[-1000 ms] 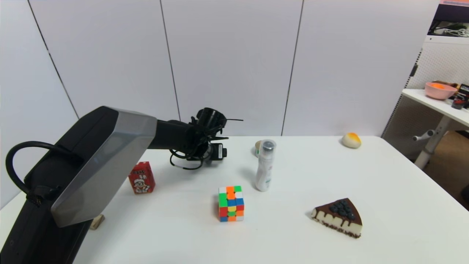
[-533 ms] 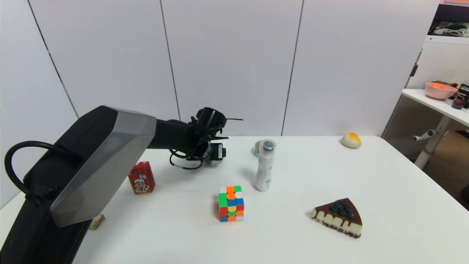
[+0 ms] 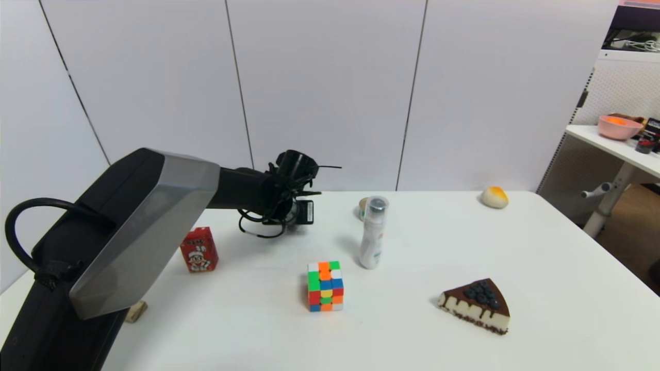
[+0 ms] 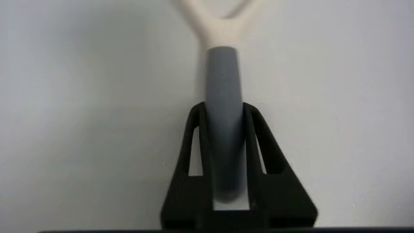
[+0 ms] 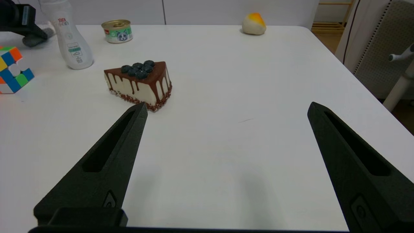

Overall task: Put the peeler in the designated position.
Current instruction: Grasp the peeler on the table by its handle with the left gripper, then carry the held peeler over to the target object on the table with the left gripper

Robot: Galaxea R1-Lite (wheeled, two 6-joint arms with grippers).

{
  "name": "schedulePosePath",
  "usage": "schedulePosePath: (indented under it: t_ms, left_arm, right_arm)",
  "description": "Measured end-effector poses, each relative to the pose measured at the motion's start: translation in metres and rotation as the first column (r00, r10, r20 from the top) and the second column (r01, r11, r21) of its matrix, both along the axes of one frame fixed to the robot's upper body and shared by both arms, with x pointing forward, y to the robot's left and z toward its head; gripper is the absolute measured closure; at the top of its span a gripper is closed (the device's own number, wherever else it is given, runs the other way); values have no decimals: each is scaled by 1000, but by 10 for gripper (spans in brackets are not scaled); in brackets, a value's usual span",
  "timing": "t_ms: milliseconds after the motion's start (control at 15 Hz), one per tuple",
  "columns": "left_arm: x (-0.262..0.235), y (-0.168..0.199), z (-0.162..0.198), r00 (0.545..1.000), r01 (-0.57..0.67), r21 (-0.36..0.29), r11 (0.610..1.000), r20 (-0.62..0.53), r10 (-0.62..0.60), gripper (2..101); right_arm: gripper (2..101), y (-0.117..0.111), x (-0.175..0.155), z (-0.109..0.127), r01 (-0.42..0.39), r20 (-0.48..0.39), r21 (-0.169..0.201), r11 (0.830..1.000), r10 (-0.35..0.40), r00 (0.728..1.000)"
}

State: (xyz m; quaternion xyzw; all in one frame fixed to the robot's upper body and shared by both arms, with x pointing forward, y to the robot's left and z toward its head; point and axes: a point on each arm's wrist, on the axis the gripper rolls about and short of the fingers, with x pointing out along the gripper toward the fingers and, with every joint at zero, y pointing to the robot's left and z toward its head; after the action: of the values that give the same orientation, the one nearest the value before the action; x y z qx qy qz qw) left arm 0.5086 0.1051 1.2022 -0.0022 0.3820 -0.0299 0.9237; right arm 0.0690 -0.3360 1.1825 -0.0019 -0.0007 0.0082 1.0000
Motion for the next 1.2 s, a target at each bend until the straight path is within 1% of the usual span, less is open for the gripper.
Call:
schedulePosePath:
  t_ms: [533, 867, 1200]
  left_arm:
    - [-2, 1, 6, 1000, 6, 3, 1000, 1, -6, 846]
    - [-22, 12, 48, 999, 32, 29, 999, 7, -32, 846]
    - [-52, 23, 87, 998, 45, 15, 999, 37, -45, 846]
  right_arm:
    - [43, 0, 0, 0, 0, 0, 0, 1000, 0, 1000]
    - [43, 0, 0, 0, 0, 0, 0, 1000, 0, 1000]
    - [43, 0, 0, 0, 0, 0, 0, 1000, 0, 1000]
